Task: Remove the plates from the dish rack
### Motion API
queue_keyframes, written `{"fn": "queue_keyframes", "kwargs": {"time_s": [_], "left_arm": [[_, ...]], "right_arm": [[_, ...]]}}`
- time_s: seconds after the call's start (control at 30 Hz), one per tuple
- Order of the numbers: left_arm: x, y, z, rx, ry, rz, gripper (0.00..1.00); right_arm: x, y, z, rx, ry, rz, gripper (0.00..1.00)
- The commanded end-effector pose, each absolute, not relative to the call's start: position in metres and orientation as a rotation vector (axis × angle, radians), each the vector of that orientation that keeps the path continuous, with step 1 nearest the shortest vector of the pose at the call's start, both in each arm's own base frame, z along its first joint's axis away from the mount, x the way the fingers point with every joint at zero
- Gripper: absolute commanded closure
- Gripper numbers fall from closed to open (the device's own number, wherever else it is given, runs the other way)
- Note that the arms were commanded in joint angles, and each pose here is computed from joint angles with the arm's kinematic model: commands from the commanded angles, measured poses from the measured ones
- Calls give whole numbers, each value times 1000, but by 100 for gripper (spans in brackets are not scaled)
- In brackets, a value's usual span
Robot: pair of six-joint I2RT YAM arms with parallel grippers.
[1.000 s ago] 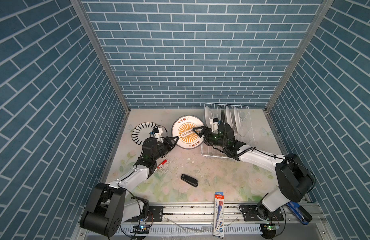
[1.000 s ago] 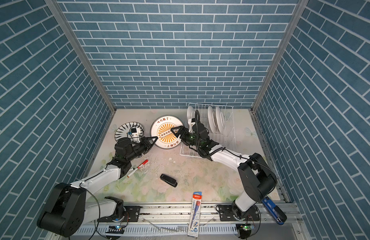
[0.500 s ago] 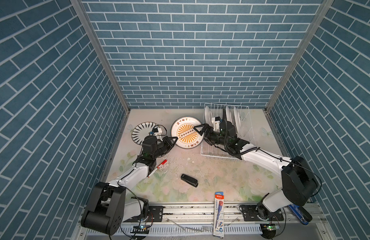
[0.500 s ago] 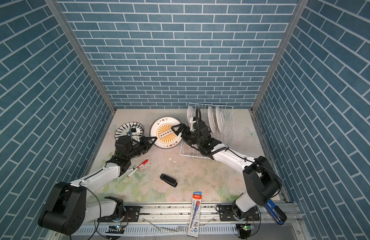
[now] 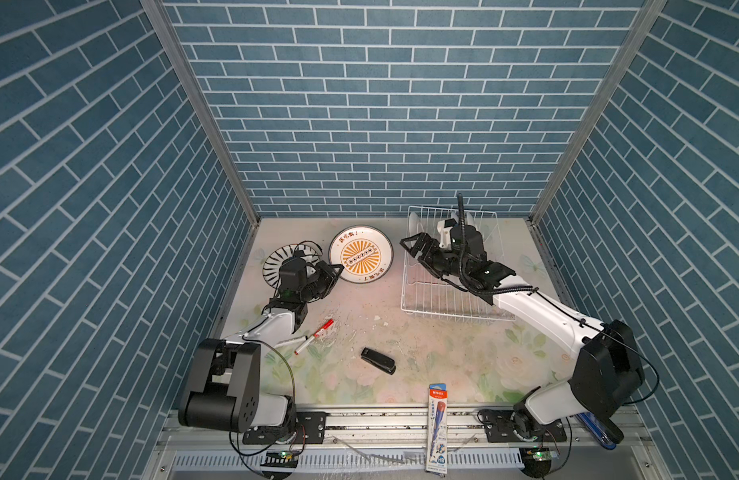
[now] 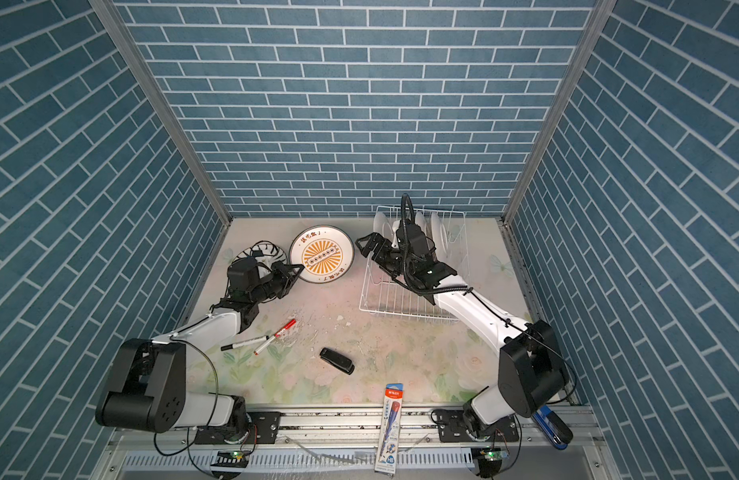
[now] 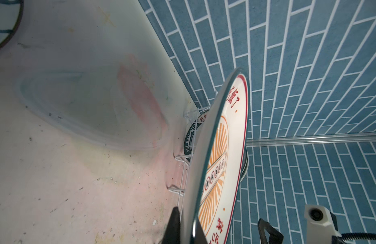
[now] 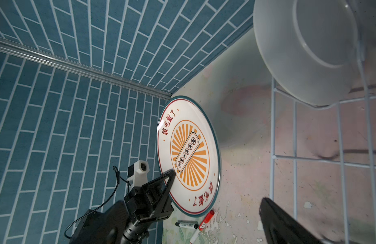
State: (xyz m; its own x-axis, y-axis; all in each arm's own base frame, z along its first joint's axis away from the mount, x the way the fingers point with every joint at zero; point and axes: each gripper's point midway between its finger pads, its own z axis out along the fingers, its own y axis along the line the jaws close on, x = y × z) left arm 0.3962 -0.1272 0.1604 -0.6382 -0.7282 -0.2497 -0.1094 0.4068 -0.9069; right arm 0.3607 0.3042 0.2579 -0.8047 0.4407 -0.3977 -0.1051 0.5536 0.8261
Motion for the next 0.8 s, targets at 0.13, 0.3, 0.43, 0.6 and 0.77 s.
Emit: {"fn": "queue_keyframes", "kwargs": {"time_s": [0.13,0.3,0.43,0.6,0.77], "left_arm": [[415,-120,144,-696,2070,-1155,100],[421,-116,121,-740,2113,-1125,100],[427,-117,111,-742,2137,-1112,100],[436,-115,97,-762,2159,-1087,100],[443,-112,89,-773,2166,-1069,100]], "right_arm": [[363,281,280,232,2200,1117,1],[364,271,278,236,2211,1072,1],[365,267,275,244,2216,1068,1],[365,263,273,253,2219,1073,1],[365,261,268,260,2232,1072,1]]}}
